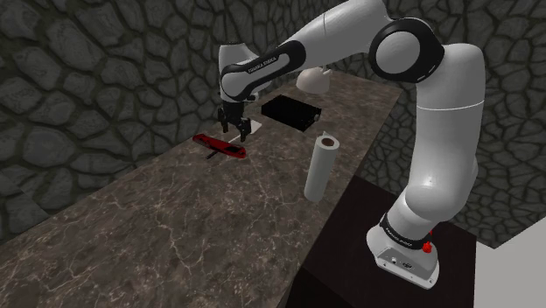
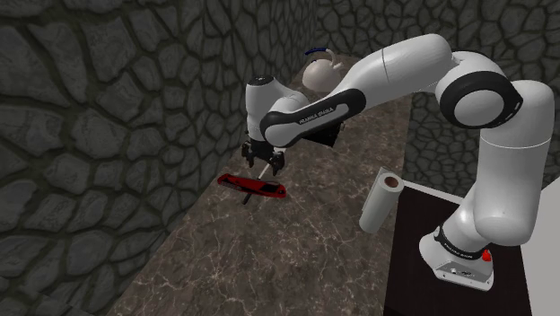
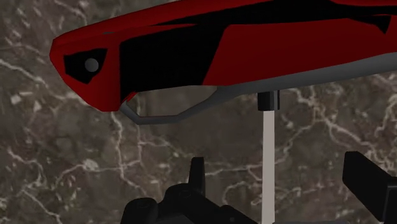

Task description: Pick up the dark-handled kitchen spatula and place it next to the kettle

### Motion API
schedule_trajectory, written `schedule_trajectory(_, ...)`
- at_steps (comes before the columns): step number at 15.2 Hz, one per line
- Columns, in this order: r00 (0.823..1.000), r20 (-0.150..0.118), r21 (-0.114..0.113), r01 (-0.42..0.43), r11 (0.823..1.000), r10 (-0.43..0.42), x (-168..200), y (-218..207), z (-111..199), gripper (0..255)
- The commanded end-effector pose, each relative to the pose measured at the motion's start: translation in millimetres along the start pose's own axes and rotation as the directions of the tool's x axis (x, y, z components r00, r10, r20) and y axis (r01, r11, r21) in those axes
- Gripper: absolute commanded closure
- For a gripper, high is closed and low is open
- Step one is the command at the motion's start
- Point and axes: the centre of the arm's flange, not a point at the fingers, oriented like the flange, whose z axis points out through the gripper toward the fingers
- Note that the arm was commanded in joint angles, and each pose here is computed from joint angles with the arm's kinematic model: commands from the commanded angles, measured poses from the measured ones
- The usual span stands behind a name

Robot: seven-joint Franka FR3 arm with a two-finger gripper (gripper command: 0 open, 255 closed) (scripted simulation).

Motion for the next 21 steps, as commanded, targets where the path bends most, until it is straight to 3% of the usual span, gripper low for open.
schedule_trajectory(1,1.0,0.0,0.0,0.0,1.0,0.0,0.0,0.1,0.9,0)
schedule_trajectory(5,1.0,0.0,0.0,0.0,1.0,0.0,0.0,0.1,0.9,0)
schedule_trajectory(6,1.0,0.0,0.0,0.0,1.0,0.0,0.0,0.1,0.9,255)
schedule_trajectory(15,1.0,0.0,0.0,0.0,1.0,0.0,0.0,0.1,0.9,255)
schedule_trajectory(21,1.0,0.0,0.0,0.0,1.0,0.0,-2.0,0.1,-30.7,255)
